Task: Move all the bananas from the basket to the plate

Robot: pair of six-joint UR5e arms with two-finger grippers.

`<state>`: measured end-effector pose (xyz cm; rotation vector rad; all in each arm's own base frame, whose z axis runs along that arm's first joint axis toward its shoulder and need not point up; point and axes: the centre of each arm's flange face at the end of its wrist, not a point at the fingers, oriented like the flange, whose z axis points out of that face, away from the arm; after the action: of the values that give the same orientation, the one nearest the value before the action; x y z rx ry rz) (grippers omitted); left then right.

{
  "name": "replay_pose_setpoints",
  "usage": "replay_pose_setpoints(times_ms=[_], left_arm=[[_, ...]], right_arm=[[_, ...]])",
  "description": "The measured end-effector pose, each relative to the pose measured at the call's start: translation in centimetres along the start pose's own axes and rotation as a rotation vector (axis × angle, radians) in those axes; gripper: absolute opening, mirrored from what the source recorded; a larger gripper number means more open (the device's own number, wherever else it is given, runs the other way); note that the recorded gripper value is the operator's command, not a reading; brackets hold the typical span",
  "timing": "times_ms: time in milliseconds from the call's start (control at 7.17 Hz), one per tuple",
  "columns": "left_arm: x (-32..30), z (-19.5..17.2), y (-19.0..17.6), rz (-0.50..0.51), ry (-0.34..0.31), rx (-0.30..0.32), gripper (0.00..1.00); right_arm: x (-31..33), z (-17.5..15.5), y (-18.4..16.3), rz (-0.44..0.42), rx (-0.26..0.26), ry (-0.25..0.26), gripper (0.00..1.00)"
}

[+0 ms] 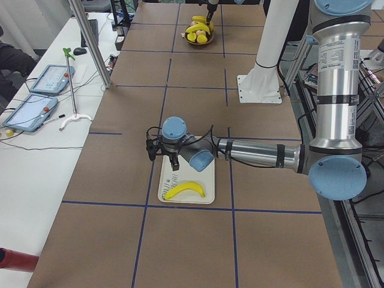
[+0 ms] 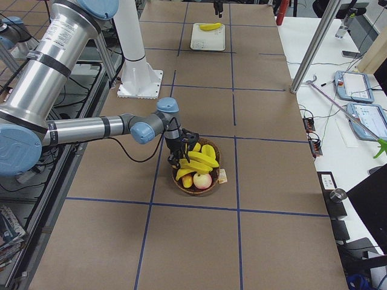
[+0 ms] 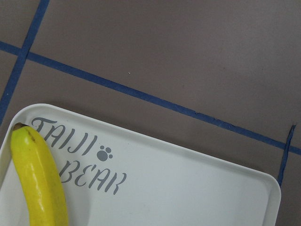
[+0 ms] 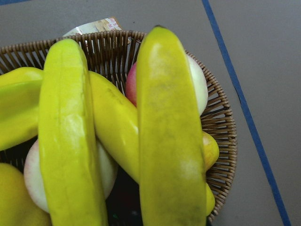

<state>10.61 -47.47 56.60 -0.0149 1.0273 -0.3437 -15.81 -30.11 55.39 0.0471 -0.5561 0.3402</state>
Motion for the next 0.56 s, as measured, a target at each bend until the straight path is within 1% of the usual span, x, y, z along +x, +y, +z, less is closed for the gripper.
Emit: replay_pose_setpoints(times_ms=[139, 279, 418, 558], left_arm=[[0.0, 0.0, 0.0, 0.000, 0.000, -0.001, 1.00], [0.0, 0.0, 0.0, -0.001, 0.001, -0.002, 1.00], [0.2, -0.1, 0.1, -0.001, 0.004, -0.002, 1.00], [0.6, -0.3, 0.2, 0.009, 0.013, 0.000, 1.00]], right_arm=[[-0.2, -0.8, 0.0, 0.001, 0.005, -0.013, 0.00], [-0.5, -2.5, 0.0, 0.001, 0.014, -0.038, 0.00], [-1.0, -5.1, 0.0, 0.004, 0.030, -0.077, 0.00], [-1.7, -8.2, -0.2, 0.015, 0.040, -0.140, 0.01]])
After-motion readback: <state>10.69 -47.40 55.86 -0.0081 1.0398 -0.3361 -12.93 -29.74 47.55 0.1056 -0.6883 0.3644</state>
